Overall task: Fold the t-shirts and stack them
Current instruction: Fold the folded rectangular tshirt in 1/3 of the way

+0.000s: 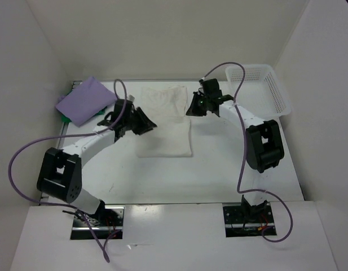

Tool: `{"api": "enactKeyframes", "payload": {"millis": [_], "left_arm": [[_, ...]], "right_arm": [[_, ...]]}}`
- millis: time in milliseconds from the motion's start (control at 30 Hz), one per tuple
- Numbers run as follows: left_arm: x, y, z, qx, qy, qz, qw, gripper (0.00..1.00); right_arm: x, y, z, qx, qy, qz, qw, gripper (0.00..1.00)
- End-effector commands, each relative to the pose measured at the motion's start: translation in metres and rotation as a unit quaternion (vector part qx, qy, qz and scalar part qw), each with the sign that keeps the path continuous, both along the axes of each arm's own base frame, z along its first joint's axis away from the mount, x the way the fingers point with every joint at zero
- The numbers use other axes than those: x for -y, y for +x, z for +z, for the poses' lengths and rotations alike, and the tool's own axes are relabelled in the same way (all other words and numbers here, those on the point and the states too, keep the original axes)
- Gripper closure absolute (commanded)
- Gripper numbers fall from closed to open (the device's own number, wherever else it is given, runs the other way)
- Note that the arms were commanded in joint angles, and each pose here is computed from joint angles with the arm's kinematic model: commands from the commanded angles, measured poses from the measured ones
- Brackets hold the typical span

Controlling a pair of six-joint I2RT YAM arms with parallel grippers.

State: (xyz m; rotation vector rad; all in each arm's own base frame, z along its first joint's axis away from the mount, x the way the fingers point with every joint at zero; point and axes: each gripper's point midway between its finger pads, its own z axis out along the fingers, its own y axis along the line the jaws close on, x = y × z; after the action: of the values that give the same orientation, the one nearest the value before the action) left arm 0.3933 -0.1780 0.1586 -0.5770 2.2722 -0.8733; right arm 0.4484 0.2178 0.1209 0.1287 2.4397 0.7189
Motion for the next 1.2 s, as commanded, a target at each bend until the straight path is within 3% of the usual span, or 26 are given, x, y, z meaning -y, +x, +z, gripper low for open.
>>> {"api": "enactKeyframes", "payload": {"millis": [0,133,400,467,667,767,867,1167], "left_arm": [[0.040,-0.043,-0.051,-0.069,-0.026,-0.042,0.996,0.63],[0.032,-0.052,-0.071,-0.090,-0.001,-0.040,0.995,0.63],[0.005,-0.093,-0.107,-0.132,0.035,-0.024,0.990,0.54],[-0.009,-0.102,-0.119,-0.145,0.051,-0.017,0.988,0.53],[-0.029,-0.113,-0.123,-0.149,0.078,0.002,0.986,0.48],[-0.030,-0.116,-0.111,-0.136,0.071,0.006,0.988,0.42],[-0.038,-0.116,-0.104,-0.125,0.065,0.025,0.990,0.42],[-0.036,-0.100,-0.128,-0.159,0.077,0.001,0.984,0.36]], "right_arm": [[-0.060,-0.027,-0.007,0.000,0.012,0.080,0.997,1.00],[-0.093,-0.031,-0.022,-0.013,0.036,0.120,0.992,1.00],[-0.096,-0.014,-0.068,-0.054,0.028,0.112,0.992,0.99],[-0.085,-0.035,-0.085,-0.078,0.019,0.105,0.991,0.99],[-0.070,-0.072,-0.026,-0.051,0.062,0.080,0.994,0.99],[-0.056,-0.108,-0.027,-0.069,0.080,0.063,0.992,0.99],[-0.035,-0.141,-0.058,-0.093,0.065,0.041,0.993,0.98],[-0.011,-0.136,-0.112,-0.132,0.018,-0.006,0.991,0.98]]}}
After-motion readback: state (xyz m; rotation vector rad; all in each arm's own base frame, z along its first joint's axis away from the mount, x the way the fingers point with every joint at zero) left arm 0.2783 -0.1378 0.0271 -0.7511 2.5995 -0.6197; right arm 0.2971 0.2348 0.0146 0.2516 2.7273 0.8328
